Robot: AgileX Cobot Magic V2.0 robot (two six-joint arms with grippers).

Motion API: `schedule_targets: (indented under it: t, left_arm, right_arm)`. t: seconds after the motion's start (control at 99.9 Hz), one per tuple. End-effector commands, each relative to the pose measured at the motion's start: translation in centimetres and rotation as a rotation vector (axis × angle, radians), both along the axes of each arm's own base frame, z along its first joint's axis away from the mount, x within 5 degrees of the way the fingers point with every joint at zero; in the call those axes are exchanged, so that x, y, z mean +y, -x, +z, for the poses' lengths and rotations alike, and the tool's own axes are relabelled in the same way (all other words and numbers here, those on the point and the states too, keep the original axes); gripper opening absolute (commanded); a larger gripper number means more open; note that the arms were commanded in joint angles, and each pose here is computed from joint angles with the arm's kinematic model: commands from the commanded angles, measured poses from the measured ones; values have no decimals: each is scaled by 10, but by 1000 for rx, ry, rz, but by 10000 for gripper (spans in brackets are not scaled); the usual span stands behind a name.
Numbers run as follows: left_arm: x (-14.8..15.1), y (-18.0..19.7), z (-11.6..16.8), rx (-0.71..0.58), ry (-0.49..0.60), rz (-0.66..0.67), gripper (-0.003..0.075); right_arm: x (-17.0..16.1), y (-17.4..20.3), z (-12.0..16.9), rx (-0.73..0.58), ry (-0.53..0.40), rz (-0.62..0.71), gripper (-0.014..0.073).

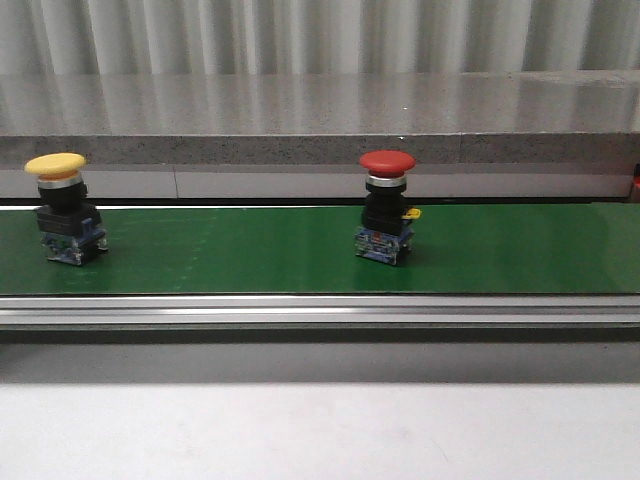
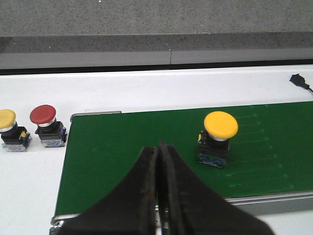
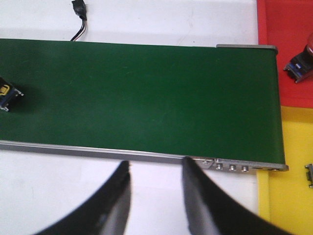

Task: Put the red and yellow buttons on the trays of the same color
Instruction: 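Lower the right gripper onto the red button arriving on the belt, then lift the red button with the right gripper into the red tray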

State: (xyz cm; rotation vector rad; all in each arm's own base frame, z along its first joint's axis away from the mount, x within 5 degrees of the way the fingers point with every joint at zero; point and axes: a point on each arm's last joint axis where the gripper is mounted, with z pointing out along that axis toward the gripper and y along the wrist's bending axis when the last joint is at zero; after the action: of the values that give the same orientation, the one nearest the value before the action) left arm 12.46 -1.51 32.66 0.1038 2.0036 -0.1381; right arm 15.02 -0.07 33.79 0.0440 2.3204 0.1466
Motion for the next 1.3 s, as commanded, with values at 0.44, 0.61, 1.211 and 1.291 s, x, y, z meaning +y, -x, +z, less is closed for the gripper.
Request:
schedule_targets:
  t: [0.44, 0.61, 1.211, 1.291]
  left_arm:
    - [-1, -2, 16, -105, 23, 6, -20]
    - [-1, -2, 16, -105, 23, 6, -20]
    - [-1, -2, 16, -105, 23, 6, -20]
    - [-1, -2, 16, -105, 23, 6, -20]
  right_arm:
    - [31, -40, -4, -63, -45, 287, 603]
    - [48, -62, -24, -1, -14, 390, 603]
    - [85, -144, -58, 56, 23, 460, 601]
    - [87, -153, -60, 65, 23, 463, 561]
